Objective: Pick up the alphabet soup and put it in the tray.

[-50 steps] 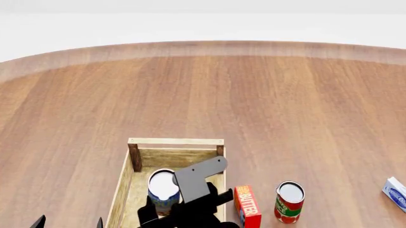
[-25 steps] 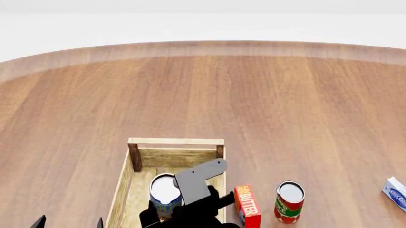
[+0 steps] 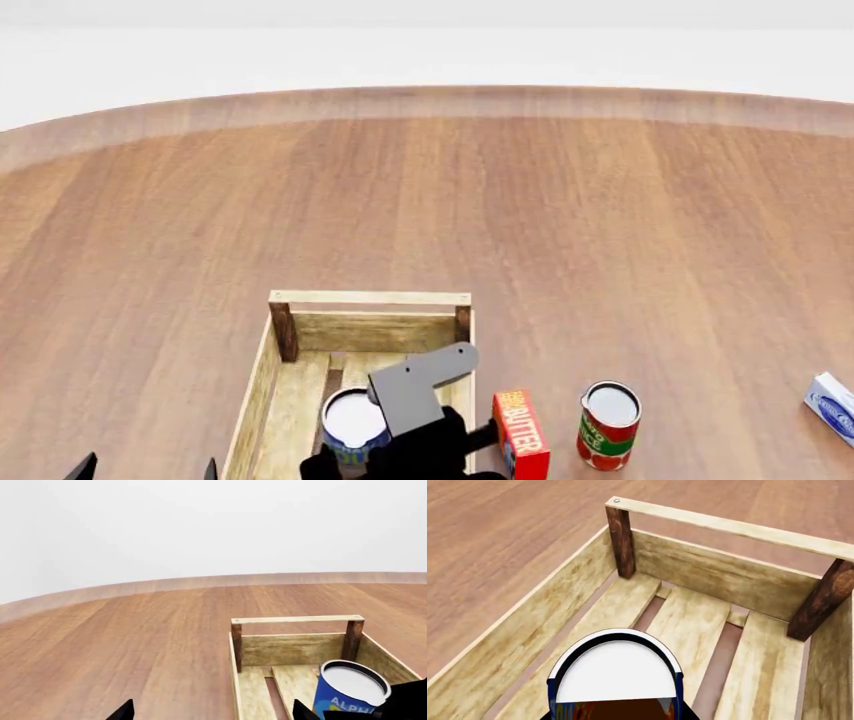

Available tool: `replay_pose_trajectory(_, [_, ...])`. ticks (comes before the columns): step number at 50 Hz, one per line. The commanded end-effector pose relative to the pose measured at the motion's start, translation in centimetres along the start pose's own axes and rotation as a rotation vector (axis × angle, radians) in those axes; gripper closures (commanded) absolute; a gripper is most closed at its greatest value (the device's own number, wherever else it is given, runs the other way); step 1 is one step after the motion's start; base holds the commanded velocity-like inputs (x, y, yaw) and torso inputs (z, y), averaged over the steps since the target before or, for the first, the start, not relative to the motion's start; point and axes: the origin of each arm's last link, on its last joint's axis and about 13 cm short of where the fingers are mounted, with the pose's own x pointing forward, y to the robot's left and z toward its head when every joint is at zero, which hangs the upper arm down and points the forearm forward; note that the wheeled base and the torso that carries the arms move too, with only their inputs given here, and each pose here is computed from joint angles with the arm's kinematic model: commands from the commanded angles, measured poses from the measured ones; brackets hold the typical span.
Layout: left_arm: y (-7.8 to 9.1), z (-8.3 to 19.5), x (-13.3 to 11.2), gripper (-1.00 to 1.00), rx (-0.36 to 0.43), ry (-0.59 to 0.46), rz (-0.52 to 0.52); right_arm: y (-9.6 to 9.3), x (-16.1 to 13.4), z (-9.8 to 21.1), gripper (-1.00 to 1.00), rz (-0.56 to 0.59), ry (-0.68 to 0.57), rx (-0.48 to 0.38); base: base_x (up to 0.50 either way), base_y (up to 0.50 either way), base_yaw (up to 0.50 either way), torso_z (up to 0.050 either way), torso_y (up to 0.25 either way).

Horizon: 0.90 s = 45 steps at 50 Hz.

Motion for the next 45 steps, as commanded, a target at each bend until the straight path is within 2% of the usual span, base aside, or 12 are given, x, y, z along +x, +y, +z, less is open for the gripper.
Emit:
replay_pose_trajectory(1, [-0.01, 0.01, -0.01, -1.00, 0.002, -0.001, 0.000, -0.05, 0.00, 0.31, 1.00, 0.001, 0.017, -0.017, 0.00, 0.00, 0.00, 0.000, 0.000])
replay_pose_trajectory(34, [-0.01, 0.00, 0.00, -1.00, 0.002, -0.001, -0.001, -0.10, -0.10, -0.24, 1.00, 0.020, 0.043, -0.001, 0.00, 0.00, 0.00, 0.000, 0.001])
replay_pose_trajectory(35, [-0.01, 0.00, 0.01, -1.00, 0.002, -0.001, -0.001, -0.11, -0.11, -0.24, -1.00, 0.015, 0.046, 0.006, 0.00, 0.00, 0.00, 0.000, 0.000])
replay_pose_trajectory(45, [-0.02, -0.01, -0.03, -1.00, 0.003, -0.001, -0.001, -0.25, -0.12, -0.09, -1.00, 0.017, 0.044, 0.008, 0.00, 0.00, 0.00, 0.000, 0.000])
